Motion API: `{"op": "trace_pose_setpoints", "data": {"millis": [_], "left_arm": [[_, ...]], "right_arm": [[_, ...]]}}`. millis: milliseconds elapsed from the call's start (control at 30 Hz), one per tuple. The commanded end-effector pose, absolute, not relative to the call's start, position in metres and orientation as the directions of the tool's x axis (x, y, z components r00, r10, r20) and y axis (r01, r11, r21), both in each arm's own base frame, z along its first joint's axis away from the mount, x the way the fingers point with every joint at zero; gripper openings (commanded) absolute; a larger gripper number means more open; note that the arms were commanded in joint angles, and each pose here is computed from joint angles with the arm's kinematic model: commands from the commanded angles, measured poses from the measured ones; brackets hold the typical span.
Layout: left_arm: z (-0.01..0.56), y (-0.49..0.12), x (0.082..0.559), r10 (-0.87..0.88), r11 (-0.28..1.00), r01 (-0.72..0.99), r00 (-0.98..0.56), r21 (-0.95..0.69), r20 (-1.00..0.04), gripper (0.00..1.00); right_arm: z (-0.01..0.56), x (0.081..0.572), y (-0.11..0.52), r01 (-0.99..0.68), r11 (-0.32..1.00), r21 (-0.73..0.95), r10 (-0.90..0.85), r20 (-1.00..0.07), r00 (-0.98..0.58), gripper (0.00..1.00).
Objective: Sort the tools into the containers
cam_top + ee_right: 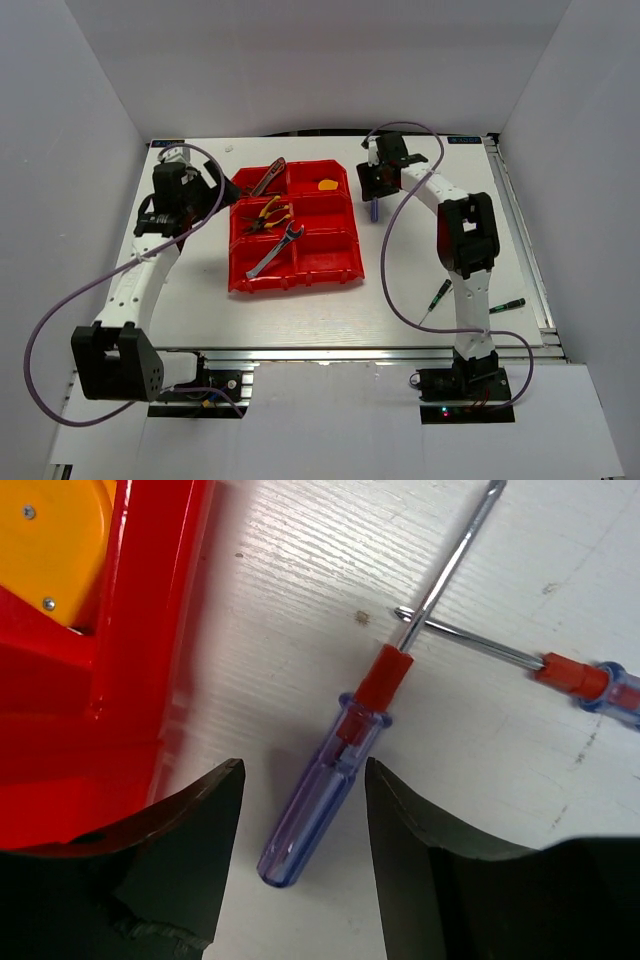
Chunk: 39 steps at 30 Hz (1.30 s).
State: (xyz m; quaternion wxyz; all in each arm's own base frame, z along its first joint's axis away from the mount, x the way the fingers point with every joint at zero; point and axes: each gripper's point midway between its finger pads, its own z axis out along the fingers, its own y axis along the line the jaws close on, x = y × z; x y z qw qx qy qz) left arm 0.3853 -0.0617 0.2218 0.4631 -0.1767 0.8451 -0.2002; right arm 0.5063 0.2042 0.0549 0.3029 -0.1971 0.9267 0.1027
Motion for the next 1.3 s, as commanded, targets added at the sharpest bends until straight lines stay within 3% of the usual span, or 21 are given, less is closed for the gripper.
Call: {"op": "trace_pose_setpoints", "data": {"millis": [0,133,433,633,733,933,1133,1267], "left_arm": [[0.247,-0.052,0.377,-0.505,0.855,-0.122,-0.421,-0.505,-0.754,0.98],[0.247,-0.047,0.375,-0.501,0.86,-0.141,-0.417,-0.491,-0.758,0.98],[0.243,-0.045,0.38,-0.499,0.862,-0.151,-0.427,-0.485,-0.754,0.98],[0.243,-0.046,0.382,-0.498,0.862,-0.147,-0.429,-0.486,-0.754,0.98],[0.241,-0.046,0.38,-0.5,0.86,-0.147,-0.432,-0.489,-0.75,0.98],[0.239,-0.049,0.378,-0.503,0.857,-0.14,-0.435,-0.496,-0.747,0.98],[0.237,-0.05,0.377,-0.509,0.853,-0.135,-0.435,-0.505,-0.743,0.98],[0.237,-0.05,0.375,-0.511,0.851,-0.135,-0.432,-0.508,-0.743,0.98]], "right_arm": [[0.057,0.52,0.212,-0.404,0.913,0.049,-0.284,-0.635,-0.719,0.57],[0.038,0.517,0.201,-0.374,0.927,0.009,-0.292,-0.607,-0.739,0.5],[0.025,0.501,0.193,-0.366,0.931,-0.004,-0.299,-0.583,-0.755,0.45],[0.024,0.487,0.19,-0.375,0.927,0.015,-0.3,-0.572,-0.763,0.27],[0.044,0.487,0.191,-0.385,0.922,0.039,-0.283,-0.612,-0.739,0.18],[0.106,0.498,0.193,-0.43,0.899,0.08,-0.235,-0.741,-0.629,0.11],[0.153,0.486,0.219,-0.644,0.763,0.061,-0.31,-0.839,-0.447,0.1],[0.166,0.468,0.25,-0.831,0.555,0.04,-0.385,-0.873,-0.299,0.06]]}}
